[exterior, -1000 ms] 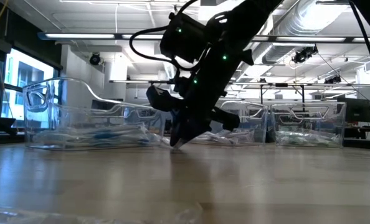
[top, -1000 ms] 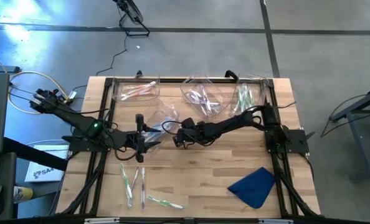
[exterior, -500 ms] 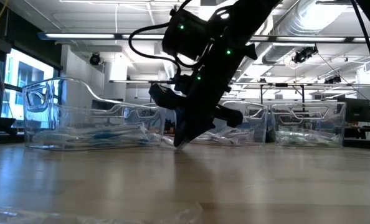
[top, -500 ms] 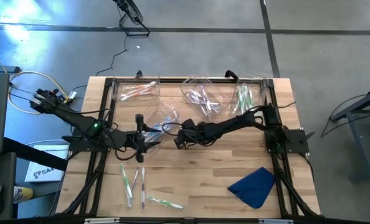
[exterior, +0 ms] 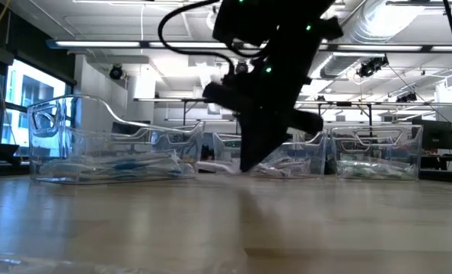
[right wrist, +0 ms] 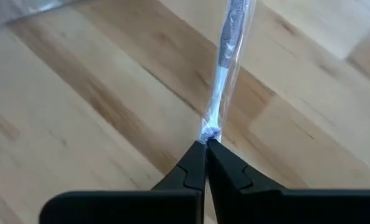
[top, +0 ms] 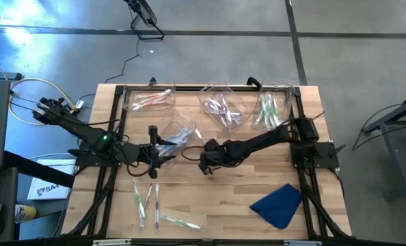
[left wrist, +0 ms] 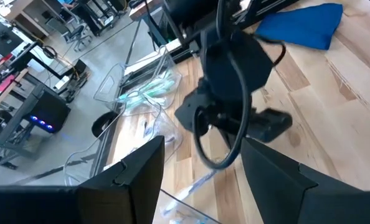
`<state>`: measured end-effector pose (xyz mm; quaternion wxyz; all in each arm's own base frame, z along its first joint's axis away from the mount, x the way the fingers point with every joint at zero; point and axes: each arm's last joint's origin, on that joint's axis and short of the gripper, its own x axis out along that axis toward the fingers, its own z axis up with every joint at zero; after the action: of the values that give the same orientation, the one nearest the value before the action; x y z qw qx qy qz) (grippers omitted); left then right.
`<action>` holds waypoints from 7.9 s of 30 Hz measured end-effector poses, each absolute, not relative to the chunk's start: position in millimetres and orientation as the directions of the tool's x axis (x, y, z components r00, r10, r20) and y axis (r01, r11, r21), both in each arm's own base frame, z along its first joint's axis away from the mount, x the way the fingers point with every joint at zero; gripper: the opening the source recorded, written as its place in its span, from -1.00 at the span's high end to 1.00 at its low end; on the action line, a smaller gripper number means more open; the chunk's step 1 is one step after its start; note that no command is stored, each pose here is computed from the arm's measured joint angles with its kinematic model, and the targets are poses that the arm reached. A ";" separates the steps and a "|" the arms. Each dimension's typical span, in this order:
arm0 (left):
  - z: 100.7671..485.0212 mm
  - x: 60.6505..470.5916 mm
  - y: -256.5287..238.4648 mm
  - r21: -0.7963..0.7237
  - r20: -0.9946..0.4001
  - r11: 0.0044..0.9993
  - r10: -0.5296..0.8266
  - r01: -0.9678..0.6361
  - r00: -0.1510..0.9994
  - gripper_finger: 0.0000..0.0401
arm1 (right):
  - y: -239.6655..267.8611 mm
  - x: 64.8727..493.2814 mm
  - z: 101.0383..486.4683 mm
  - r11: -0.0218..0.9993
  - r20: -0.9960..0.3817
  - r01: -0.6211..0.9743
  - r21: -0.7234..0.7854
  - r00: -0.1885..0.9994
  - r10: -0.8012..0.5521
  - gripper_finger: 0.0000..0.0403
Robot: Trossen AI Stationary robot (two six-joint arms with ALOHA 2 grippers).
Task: Pick & Place Toothbrushes
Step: Put the purple toothbrush into the top center transparent bin, then put the green toothbrush into the top right transparent bin
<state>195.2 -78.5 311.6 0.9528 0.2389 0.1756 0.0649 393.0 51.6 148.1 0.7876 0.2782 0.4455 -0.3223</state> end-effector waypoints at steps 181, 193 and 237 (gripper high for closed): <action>294.4 189.4 -81.0 0.088 -0.492 0.996 0.049 -0.006 0.869 -0.03 | 45.0 262.7 199.1 0.919 -0.234 0.104 0.380 0.972 -0.014 0.96; 293.5 188.6 -86.0 -0.245 -0.525 0.969 -0.120 -0.015 0.842 -0.03 | 48.4 262.6 198.9 0.927 -0.239 -0.007 0.375 0.965 0.104 0.96; 199.6 138.1 -186.4 -0.268 -0.961 0.524 -0.203 -0.809 0.187 -0.03 | 48.7 256.0 180.7 0.943 -0.429 0.001 0.333 0.890 0.151 0.96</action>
<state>138.1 -186.4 199.6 0.6413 -0.4270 0.5921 0.2363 256.0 48.7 180.7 0.9582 0.1646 0.2308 0.0390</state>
